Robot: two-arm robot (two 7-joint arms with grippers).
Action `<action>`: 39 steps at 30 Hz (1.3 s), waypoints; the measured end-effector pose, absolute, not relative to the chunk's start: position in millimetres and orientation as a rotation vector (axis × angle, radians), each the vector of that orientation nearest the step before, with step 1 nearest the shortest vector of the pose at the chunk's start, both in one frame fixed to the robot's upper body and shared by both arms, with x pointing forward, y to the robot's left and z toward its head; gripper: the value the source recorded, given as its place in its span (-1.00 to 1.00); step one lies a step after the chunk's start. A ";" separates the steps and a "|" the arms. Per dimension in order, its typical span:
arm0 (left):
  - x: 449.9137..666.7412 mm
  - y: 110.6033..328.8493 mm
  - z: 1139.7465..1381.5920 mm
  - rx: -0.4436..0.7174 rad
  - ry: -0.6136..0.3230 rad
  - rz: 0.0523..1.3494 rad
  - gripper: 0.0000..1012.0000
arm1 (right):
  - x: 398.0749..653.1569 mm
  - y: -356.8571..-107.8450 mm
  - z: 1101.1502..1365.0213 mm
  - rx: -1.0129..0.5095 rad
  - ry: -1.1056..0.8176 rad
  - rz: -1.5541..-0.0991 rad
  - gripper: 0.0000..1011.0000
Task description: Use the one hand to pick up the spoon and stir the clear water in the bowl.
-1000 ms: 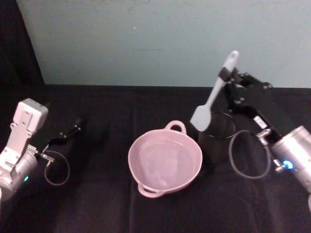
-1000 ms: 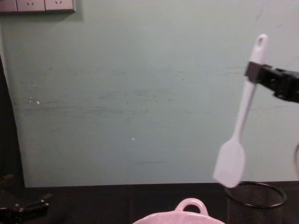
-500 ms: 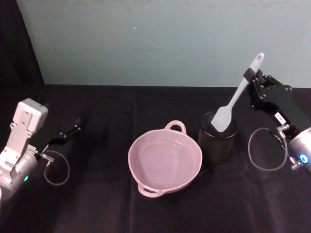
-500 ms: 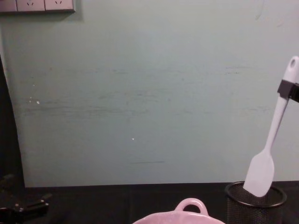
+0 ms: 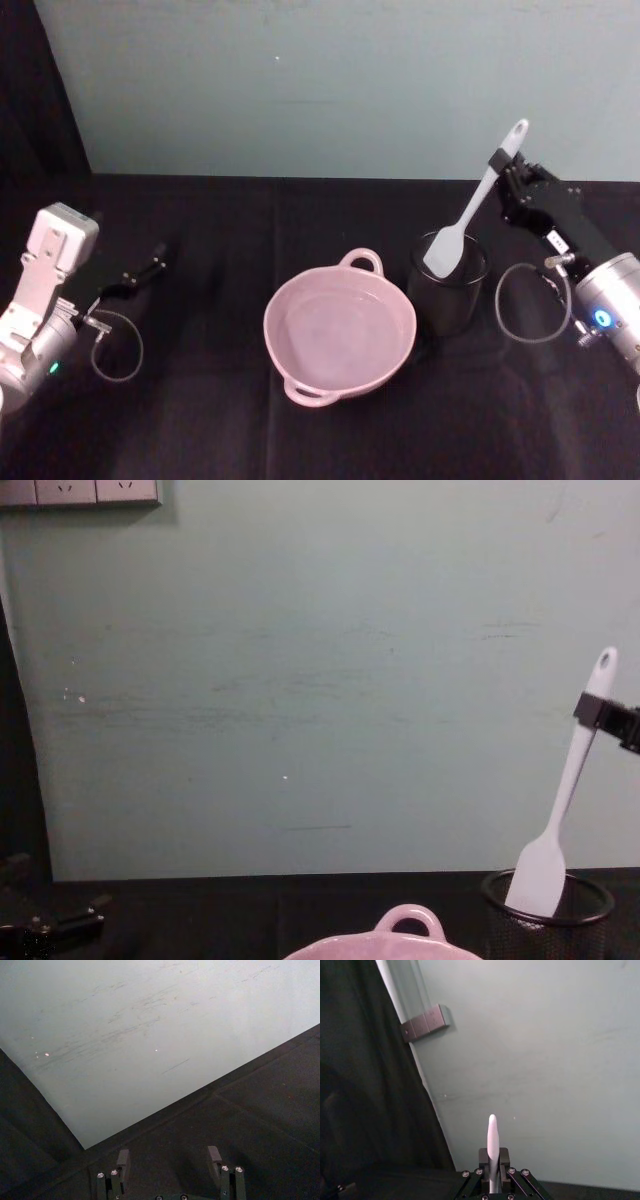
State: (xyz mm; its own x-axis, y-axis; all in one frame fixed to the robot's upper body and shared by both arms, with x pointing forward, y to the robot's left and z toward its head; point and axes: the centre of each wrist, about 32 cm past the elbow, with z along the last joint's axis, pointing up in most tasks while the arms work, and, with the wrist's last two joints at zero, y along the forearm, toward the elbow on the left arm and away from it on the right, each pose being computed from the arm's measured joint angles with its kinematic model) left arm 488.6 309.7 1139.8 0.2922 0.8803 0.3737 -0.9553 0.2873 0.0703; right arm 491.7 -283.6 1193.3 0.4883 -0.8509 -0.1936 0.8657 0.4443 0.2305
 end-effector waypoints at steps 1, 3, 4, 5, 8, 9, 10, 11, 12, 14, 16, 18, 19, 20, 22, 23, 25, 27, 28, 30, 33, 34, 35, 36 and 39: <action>488.6 309.7 1139.8 0.304 -0.285 1.248 0.99 | 492.5 -282.6 1190.7 0.313 0.068 -1.065 -0.76; 488.6 309.7 1139.8 0.304 -0.285 1.248 0.99 | 493.0 -282.1 1188.4 0.310 0.082 -1.067 -0.76; 488.6 309.7 1139.8 0.305 -0.285 1.248 0.99 | 493.3 -281.8 1187.2 0.309 0.089 -1.070 -0.76; 488.6 309.7 1139.8 0.304 -0.285 1.248 0.99 | 493.7 -281.5 1185.0 0.308 0.102 -1.073 -0.76; 488.6 309.7 1139.8 0.304 -0.285 1.248 0.99 | 494.2 -282.0 1180.6 0.311 0.127 -1.078 -0.76; 488.6 309.7 1139.7 0.305 -0.285 1.248 0.99 | 494.2 -282.0 1180.6 0.311 0.127 -1.078 -0.76; 488.6 309.7 1139.8 0.304 -0.285 1.248 0.99 | 494.2 -282.4 1178.8 0.314 0.138 -1.080 -0.76; 488.6 309.7 1139.8 0.304 -0.285 1.248 0.99 | 494.2 -282.7 1177.6 0.316 0.145 -1.082 -0.76; 488.6 309.7 1139.8 0.304 -0.285 1.248 0.99 | 493.9 -283.1 1175.1 0.318 0.158 -1.085 -0.76; 488.6 309.7 1139.8 0.304 -0.285 1.248 0.99 | 493.4 -283.4 1173.0 0.320 0.169 -1.086 -0.76; 488.6 309.7 1139.8 0.304 -0.285 1.248 0.99 | 492.8 -283.7 1169.8 0.319 0.184 -1.088 -0.76; 488.6 309.7 1139.8 0.305 -0.285 1.248 0.99 | 492.4 -283.6 1167.0 0.315 0.197 -1.090 -0.76; 488.6 309.7 1139.8 0.305 -0.285 1.248 0.99 | 492.2 -283.5 1166.0 0.314 0.201 -1.091 -0.76; 488.6 309.7 1139.7 0.305 -0.285 1.248 0.99 | 492.1 -283.4 1165.0 0.312 0.205 -1.092 -0.76; 488.6 309.7 1139.8 0.304 -0.285 1.248 0.99 | 491.8 -283.4 1162.7 0.307 0.215 -1.097 -0.76; 488.6 309.7 1139.8 0.304 -0.285 1.248 0.99 | 491.8 -283.5 1162.0 0.306 0.218 -1.097 -0.76; 488.6 309.7 1139.8 0.304 -0.285 1.248 0.99 | 491.8 -284.1 1159.7 0.303 0.225 -1.101 -0.76; 488.6 309.7 1139.8 0.304 -0.285 1.248 0.99 | 491.8 -284.3 1158.8 0.301 0.228 -1.103 -0.76; 488.6 309.6 1139.8 0.304 -0.285 1.248 0.99 | 491.7 -284.4 1157.8 0.300 0.231 -1.104 -0.76; 488.6 309.6 1139.8 0.304 -0.285 1.248 0.99 | 491.5 -284.5 1156.7 0.300 0.234 -1.105 -0.76; 488.6 309.7 1139.8 0.304 -0.285 1.248 0.99 | 491.1 -284.7 1154.5 0.302 0.242 -1.107 -0.76; 488.6 309.7 1139.8 0.305 -0.285 1.248 0.99 | 490.7 -284.7 1153.4 0.302 0.245 -1.108 -0.76; 488.6 309.7 1139.8 0.304 -0.285 1.248 0.99 | 490.5 -284.6 1153.0 0.303 0.246 -1.108 -0.76; 488.6 309.7 1139.8 0.305 -0.285 1.248 0.99 | 490.5 -284.6 1152.7 0.304 0.247 -1.108 -0.76; 488.6 309.7 1139.8 0.305 -0.285 1.248 0.99 | 490.0 -284.6 1150.9 0.305 0.252 -1.110 -0.76</action>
